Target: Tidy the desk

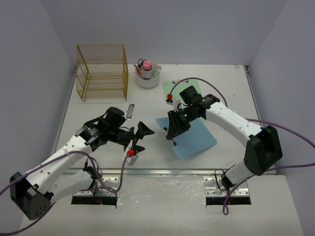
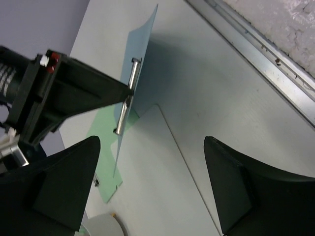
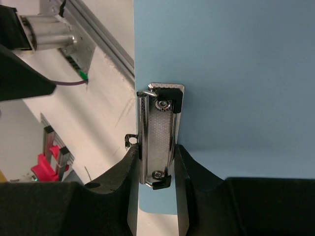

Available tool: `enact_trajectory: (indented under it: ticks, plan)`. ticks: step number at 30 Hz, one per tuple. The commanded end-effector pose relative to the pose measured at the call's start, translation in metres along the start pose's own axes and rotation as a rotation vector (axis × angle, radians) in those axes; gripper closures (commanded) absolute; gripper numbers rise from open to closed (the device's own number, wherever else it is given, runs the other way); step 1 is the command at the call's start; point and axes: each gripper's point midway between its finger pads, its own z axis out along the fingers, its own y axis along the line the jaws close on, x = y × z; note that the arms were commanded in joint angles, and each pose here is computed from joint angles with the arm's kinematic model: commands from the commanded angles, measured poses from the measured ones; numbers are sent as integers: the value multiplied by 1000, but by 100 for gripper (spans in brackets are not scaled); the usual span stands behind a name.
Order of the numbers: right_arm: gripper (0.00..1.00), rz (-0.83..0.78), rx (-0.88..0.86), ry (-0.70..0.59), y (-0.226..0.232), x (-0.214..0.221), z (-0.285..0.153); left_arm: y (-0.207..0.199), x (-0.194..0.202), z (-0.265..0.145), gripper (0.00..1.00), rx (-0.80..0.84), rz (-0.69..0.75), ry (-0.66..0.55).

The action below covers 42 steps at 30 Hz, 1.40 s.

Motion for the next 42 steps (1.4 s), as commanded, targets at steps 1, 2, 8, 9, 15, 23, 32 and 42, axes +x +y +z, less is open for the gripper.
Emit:
enact_trajectory:
  ticks: [1, 2, 8, 9, 15, 23, 32, 42]
  plan:
    - [100, -13, -99, -27, 25, -11, -11, 25, -17, 13, 19, 22, 110, -30]
    - [100, -10, -105, -23, 25, -10, -10, 28, -18, 18, 20, 16, 122, -27]
    - [100, 34, -144, 7, 29, -6, -6, 36, -26, 40, 26, 2, 198, -30]
    - [100, 36, -149, 9, 30, -6, -6, 36, -28, 43, 26, 9, 202, -33]
    - [100, 52, -152, 9, 31, -10, -5, 43, -30, 58, 33, 25, 226, -41]
    - [100, 77, -65, -52, 21, -18, -8, 50, -33, 64, 34, -12, 157, -45]
    - [100, 149, 59, -263, -1, -41, -31, 89, -50, 38, 26, -321, -366, -87]
    - [100, 307, 220, -514, -23, -93, -82, 132, -44, 9, 23, -670, -1449, -294]
